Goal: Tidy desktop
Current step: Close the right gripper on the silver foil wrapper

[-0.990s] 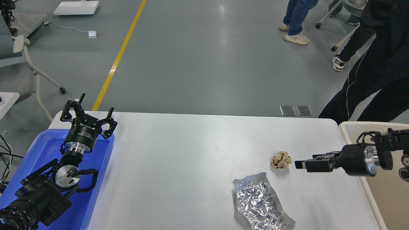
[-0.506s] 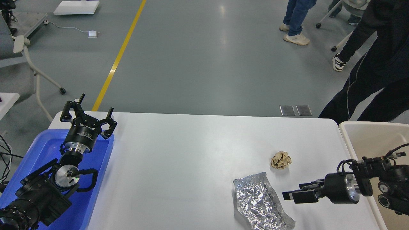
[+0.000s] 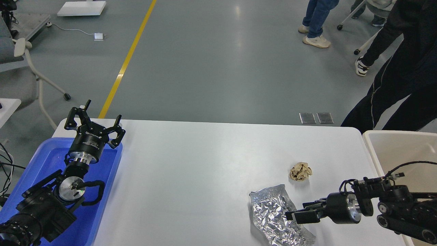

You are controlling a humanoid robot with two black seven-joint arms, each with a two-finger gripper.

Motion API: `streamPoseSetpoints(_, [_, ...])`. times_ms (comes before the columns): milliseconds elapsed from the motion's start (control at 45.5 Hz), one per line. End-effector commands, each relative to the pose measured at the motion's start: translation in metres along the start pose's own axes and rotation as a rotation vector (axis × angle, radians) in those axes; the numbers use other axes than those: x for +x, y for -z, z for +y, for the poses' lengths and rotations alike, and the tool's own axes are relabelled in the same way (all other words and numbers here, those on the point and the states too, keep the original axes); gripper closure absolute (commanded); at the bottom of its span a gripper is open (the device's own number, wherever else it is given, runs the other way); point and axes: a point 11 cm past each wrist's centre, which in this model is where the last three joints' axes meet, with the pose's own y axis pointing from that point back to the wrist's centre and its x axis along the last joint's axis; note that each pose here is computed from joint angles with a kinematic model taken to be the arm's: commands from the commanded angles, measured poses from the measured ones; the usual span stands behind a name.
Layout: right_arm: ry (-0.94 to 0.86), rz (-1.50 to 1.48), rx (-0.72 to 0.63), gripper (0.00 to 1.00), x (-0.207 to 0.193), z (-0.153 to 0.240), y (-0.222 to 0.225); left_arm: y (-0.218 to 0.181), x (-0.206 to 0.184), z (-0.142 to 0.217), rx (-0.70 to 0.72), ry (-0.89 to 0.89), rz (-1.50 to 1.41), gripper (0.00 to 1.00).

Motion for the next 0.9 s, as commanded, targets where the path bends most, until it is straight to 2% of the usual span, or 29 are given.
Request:
streamPoseSetpoints(0, [-0.001,0.0,-0.015,0.01,-0.004,-0.013,-0.005,0.0,0.0,0.0,0.0,0.0,0.0,0.0])
streamPoseSetpoints(418, [-0.01,0.007,-0.047,0.01,-0.016,-0.01,-0.016,0.0,0.0,0.0,0.0,0.0,0.0,0.0])
streamPoseSetpoints(880, [-0.035,0.006,-0.056,0.08,-0.027,-0.01,-0.02,0.0,0.0,0.0,0.0,0.0,0.0,0.0])
